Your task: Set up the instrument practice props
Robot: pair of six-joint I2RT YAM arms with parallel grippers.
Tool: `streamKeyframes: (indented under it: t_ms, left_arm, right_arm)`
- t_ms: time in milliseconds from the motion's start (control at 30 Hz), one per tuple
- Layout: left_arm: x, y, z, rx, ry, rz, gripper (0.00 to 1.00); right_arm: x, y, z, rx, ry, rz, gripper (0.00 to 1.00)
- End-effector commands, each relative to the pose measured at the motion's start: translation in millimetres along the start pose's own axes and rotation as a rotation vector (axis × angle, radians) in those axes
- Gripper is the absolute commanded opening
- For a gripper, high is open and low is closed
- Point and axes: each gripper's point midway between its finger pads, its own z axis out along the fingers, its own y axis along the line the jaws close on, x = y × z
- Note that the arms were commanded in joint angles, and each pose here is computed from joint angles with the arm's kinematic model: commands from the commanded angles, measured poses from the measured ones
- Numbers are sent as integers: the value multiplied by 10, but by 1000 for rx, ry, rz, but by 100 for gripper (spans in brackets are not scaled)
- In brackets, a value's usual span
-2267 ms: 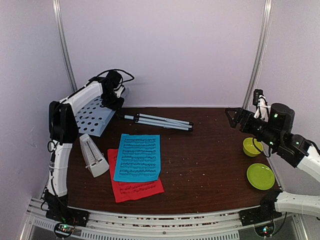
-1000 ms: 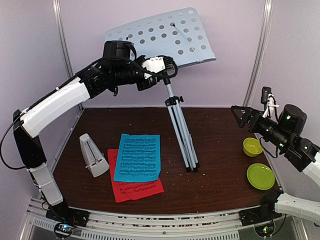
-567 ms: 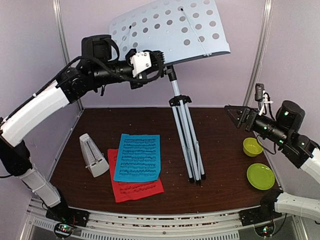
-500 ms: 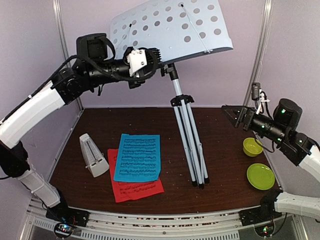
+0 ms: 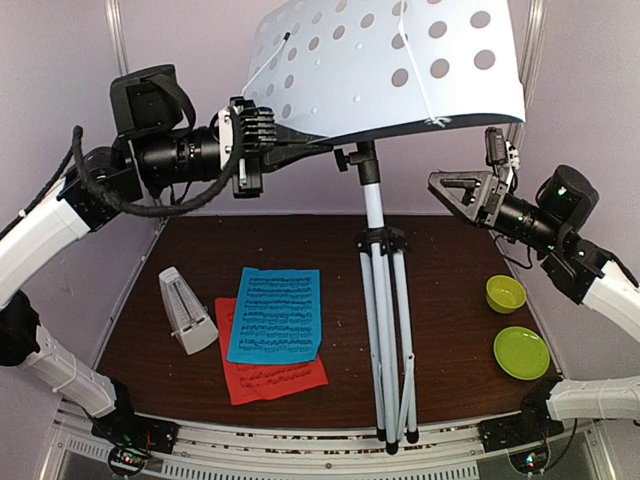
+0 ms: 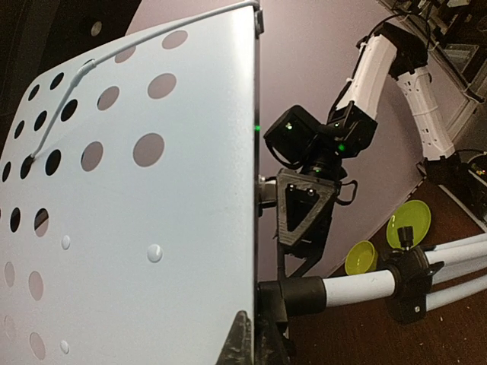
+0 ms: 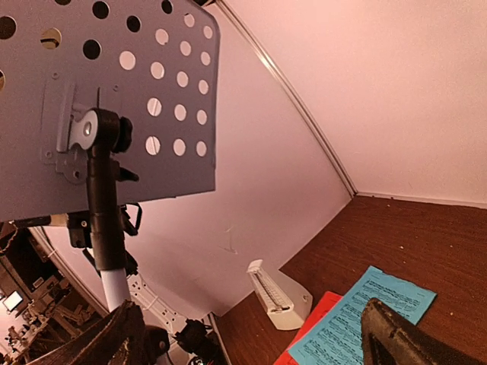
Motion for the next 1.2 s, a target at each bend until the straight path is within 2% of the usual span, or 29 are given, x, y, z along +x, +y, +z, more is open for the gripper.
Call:
streamKeyframes:
  t_ms: [0, 200, 533, 1000, 1167]
  left_arm:
    - [-1007, 758, -521, -304, -260, 232, 0]
    - [-970, 633, -409, -272, -265, 213, 0]
    - [-890, 565, -299, -257, -251, 197, 0]
    - [-909, 501, -236, -222, -274, 182, 0]
    - [-907, 476, -215, -215, -277, 183, 0]
  right_arm:
    - [-179, 486, 64, -177, 3, 24, 99]
    - [-101, 695, 274, -219, 60, 69, 92]
    - [273, 774, 504, -225, 177, 85, 80]
    - [359, 1007, 660, -330, 211, 138, 39]
    - [367, 1010, 665, -334, 213, 153, 21]
